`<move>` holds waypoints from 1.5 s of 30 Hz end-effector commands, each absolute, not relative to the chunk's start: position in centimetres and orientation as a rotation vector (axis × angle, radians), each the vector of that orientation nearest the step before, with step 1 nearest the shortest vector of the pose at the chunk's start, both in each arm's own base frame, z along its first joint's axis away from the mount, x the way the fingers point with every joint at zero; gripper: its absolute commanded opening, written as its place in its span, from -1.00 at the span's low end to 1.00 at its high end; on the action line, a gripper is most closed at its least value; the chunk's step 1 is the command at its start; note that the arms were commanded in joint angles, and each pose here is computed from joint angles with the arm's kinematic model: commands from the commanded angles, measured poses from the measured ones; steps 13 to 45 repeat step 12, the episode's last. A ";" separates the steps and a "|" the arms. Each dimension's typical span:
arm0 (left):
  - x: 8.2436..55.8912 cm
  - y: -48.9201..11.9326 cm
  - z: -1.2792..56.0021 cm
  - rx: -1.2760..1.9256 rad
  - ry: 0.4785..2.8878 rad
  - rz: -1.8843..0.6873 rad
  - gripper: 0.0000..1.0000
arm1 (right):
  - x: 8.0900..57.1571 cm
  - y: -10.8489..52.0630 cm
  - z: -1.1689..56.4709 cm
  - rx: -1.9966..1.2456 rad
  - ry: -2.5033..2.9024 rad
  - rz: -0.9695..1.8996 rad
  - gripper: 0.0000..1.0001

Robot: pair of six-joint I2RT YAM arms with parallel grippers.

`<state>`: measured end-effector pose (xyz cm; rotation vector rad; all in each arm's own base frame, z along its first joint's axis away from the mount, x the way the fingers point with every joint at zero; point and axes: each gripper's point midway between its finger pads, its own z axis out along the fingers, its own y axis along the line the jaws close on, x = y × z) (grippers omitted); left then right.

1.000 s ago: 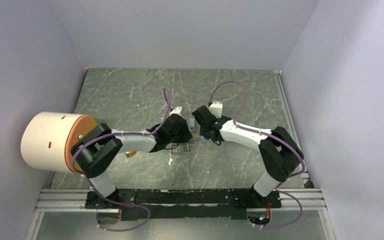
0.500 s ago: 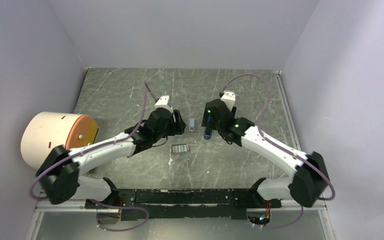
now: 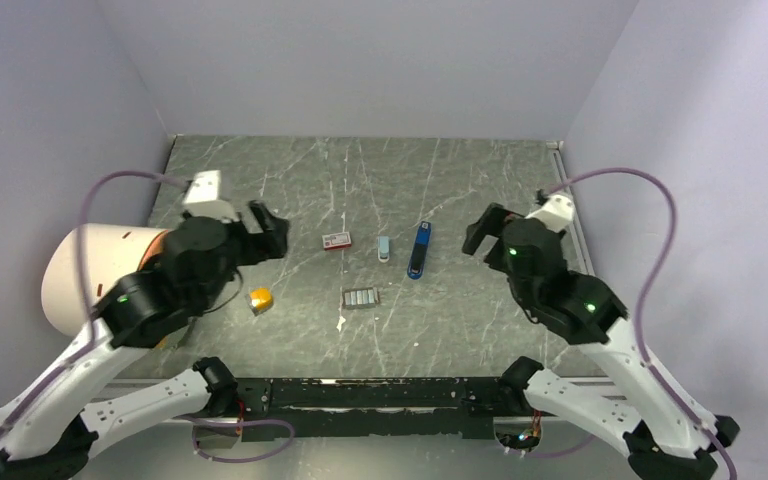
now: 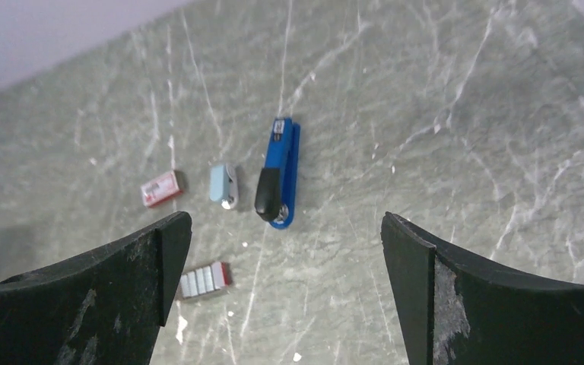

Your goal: Load the staples into the stapler

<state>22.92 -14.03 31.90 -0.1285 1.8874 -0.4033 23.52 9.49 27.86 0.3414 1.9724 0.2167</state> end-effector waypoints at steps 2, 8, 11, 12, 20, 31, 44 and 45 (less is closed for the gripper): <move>20.0 -7.2 34.7 -0.166 1.865 -0.221 0.82 | 21.5 5.4 31.8 0.409 1.885 0.145 1.00; 18.7 -6.0 36.3 -0.161 1.832 -0.260 0.82 | 21.5 5.2 33.5 0.398 1.860 0.153 1.00; 18.7 -6.1 36.0 -0.164 1.832 -0.272 0.82 | 21.9 5.4 33.0 0.393 1.869 0.133 1.00; 18.7 -6.2 36.0 -0.165 1.827 -0.277 0.82 | 22.0 5.5 32.9 0.393 1.874 0.127 1.00; 18.7 -6.2 36.0 -0.165 1.827 -0.277 0.82 | 22.0 5.5 32.9 0.393 1.874 0.127 1.00; 18.7 -6.2 36.0 -0.165 1.827 -0.277 0.82 | 22.0 5.5 32.9 0.393 1.874 0.127 1.00; 18.7 -6.2 36.0 -0.165 1.827 -0.277 0.82 | 22.0 5.5 32.9 0.393 1.874 0.127 1.00; 18.7 -6.2 36.0 -0.165 1.827 -0.277 0.82 | 22.0 5.5 32.9 0.393 1.874 0.127 1.00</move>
